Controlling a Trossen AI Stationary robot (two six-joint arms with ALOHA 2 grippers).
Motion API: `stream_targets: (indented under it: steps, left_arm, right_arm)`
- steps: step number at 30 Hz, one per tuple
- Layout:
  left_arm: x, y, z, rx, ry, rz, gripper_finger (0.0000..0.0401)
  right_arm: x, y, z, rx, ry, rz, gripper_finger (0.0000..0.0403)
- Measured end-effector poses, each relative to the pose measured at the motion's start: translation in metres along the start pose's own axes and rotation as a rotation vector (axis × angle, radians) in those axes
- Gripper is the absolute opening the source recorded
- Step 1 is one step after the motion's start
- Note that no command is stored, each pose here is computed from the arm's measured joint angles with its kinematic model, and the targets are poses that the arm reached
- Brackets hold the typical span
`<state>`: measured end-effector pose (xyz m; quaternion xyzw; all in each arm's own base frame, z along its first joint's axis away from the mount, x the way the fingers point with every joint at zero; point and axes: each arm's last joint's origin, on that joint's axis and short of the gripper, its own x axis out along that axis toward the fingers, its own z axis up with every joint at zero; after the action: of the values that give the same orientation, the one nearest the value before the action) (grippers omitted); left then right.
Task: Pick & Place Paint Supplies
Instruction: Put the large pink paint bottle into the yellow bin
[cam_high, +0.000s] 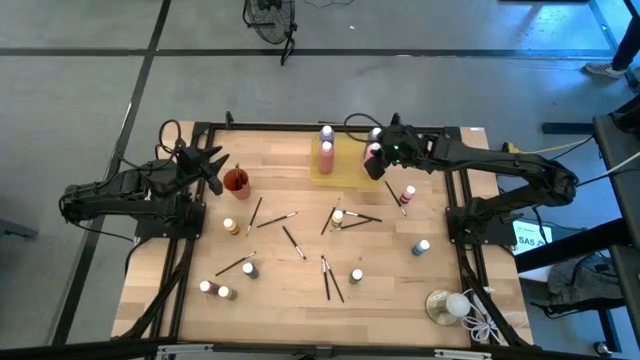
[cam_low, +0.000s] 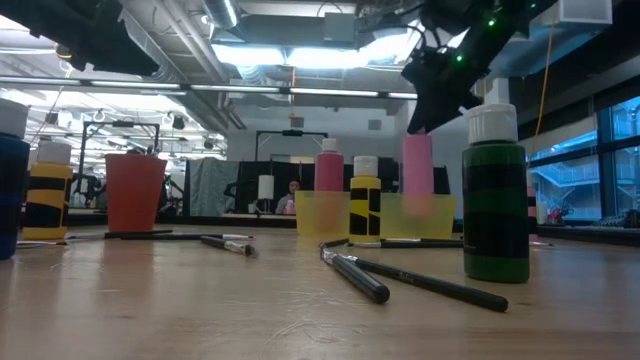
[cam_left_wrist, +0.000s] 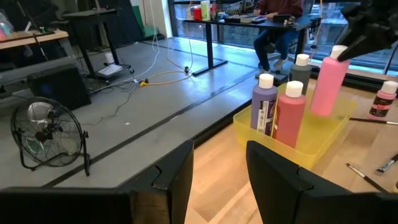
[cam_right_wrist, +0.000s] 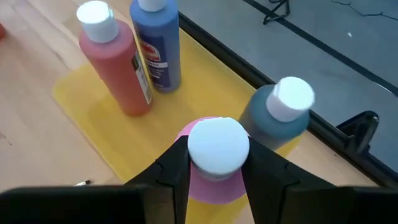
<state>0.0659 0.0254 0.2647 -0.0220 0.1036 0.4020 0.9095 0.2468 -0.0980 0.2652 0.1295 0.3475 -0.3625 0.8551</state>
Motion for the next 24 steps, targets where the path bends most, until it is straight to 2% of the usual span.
stream_targets:
  steps: [10,24]
  left_arm:
    - [0.0,0.0,0.0,0.0,0.0,-0.002,0.0143]
    - [0.0,0.0,0.0,0.0,0.002,-0.01,0.0143]
  right_arm:
    - [0.014,0.001,-0.001,0.028,0.012,-0.064,0.0116]
    - [0.016,-0.005,0.0,0.049,0.014,-0.075,0.0116]
